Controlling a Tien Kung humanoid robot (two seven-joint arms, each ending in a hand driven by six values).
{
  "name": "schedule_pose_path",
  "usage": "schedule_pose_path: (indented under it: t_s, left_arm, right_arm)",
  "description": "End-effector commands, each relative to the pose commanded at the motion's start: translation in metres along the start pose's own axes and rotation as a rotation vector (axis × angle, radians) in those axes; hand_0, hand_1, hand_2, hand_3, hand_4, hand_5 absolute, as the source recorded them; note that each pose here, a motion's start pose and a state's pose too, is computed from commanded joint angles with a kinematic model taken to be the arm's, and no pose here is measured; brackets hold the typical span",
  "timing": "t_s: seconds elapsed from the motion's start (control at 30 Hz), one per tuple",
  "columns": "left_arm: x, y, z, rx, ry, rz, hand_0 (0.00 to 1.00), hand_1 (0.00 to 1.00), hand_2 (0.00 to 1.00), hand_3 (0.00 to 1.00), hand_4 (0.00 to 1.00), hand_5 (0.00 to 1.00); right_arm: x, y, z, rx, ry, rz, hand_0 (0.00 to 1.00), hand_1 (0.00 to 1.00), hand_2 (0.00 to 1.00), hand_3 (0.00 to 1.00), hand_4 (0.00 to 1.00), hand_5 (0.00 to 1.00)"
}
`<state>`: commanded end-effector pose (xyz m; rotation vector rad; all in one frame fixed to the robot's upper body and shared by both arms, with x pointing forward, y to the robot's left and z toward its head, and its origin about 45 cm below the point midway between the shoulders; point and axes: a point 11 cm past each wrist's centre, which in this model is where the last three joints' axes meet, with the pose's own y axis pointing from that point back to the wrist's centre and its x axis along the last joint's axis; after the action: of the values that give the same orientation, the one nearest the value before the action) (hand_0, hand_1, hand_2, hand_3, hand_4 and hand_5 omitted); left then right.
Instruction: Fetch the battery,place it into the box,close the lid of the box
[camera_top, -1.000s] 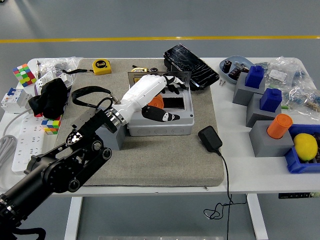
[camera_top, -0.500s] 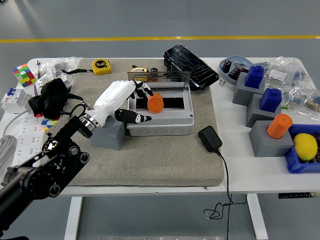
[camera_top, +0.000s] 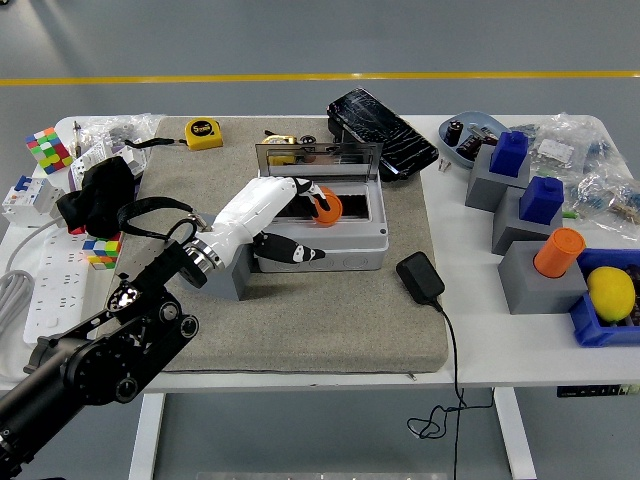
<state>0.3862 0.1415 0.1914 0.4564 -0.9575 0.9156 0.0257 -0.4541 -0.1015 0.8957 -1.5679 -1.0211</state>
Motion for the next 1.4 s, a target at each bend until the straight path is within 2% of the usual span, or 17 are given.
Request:
schedule_pose_path:
  t_s: [0.37, 0.6, 0.73, 0.87, 0.9, 1.03, 1.07, 1.1, 1.27, 1.3, 1.4]
  left_arm:
    - [-0.016, -0.026, 0.035, -0.074, 0.046, -0.022, 0.382, 0.530, 0.491, 0.523, 0.998, 0.162]
    - [-0.024, -0.030, 0.030, -0.066, 0.037, -0.060, 0.383, 0.529, 0.490, 0.521, 0.998, 0.164]
    - [-0.021, -0.031, 0.033, -0.077, 0.037, -0.054, 0.393, 0.529, 0.493, 0.520, 0.998, 0.170]
    - [-0.009, -0.034, 0.039, -0.098, 0.039, -0.014, 0.393, 0.529, 0.493, 0.520, 0.998, 0.170]
    - [-0.005, -0.035, 0.040, -0.100, 0.039, 0.000, 0.511, 0.614, 0.595, 0.586, 0.998, 0.223]
    - [0.014, -0.037, 0.037, -0.098, 0.041, 0.061, 0.511, 0.614, 0.595, 0.586, 0.998, 0.223]
    - [0.021, -0.038, 0.035, -0.092, 0.040, 0.081, 0.511, 0.614, 0.595, 0.586, 0.998, 0.223]
    - [0.028, -0.039, 0.032, -0.082, 0.039, 0.102, 0.669, 0.714, 0.700, 0.726, 0.998, 0.263]
    - [0.048, -0.040, 0.019, -0.041, 0.028, 0.157, 0.669, 0.714, 0.700, 0.726, 0.998, 0.263]
    - [0.051, -0.040, 0.015, -0.029, 0.024, 0.164, 0.787, 0.810, 0.812, 0.813, 0.998, 0.308]
    - [0.057, -0.041, 0.007, -0.001, 0.018, 0.171, 0.787, 0.810, 0.812, 0.813, 0.998, 0.308]
  right_arm:
    - [-0.002, 0.000, 0.001, -0.003, 0.005, -0.004, 0.633, 0.642, 0.667, 0.569, 0.992, 0.515]
    - [-0.004, 0.000, -0.001, 0.003, 0.013, -0.009, 0.632, 0.642, 0.667, 0.570, 0.992, 0.514]
    - [-0.004, 0.000, -0.002, 0.007, 0.012, -0.010, 0.634, 0.642, 0.667, 0.570, 0.992, 0.514]
    - [-0.004, 0.000, -0.001, 0.003, 0.009, -0.007, 0.634, 0.642, 0.667, 0.570, 0.992, 0.514]
    - [-0.003, 0.000, -0.001, 0.002, 0.008, -0.007, 0.632, 0.642, 0.667, 0.569, 0.992, 0.513]
    - [-0.004, 0.000, 0.000, 0.001, 0.008, -0.007, 0.632, 0.642, 0.667, 0.569, 0.992, 0.513]
    - [-0.004, 0.000, -0.001, 0.002, 0.008, -0.008, 0.632, 0.642, 0.667, 0.569, 0.992, 0.513]
    - [-0.004, 0.000, -0.001, 0.004, 0.008, -0.008, 0.635, 0.642, 0.667, 0.570, 0.992, 0.514]
    - [-0.005, 0.000, -0.003, 0.008, 0.010, -0.011, 0.635, 0.642, 0.667, 0.570, 0.992, 0.514]
    - [-0.005, 0.000, -0.002, 0.008, 0.011, -0.011, 0.633, 0.643, 0.667, 0.570, 0.992, 0.514]
    - [-0.005, 0.000, -0.003, 0.007, 0.013, -0.010, 0.633, 0.643, 0.667, 0.570, 0.992, 0.514]
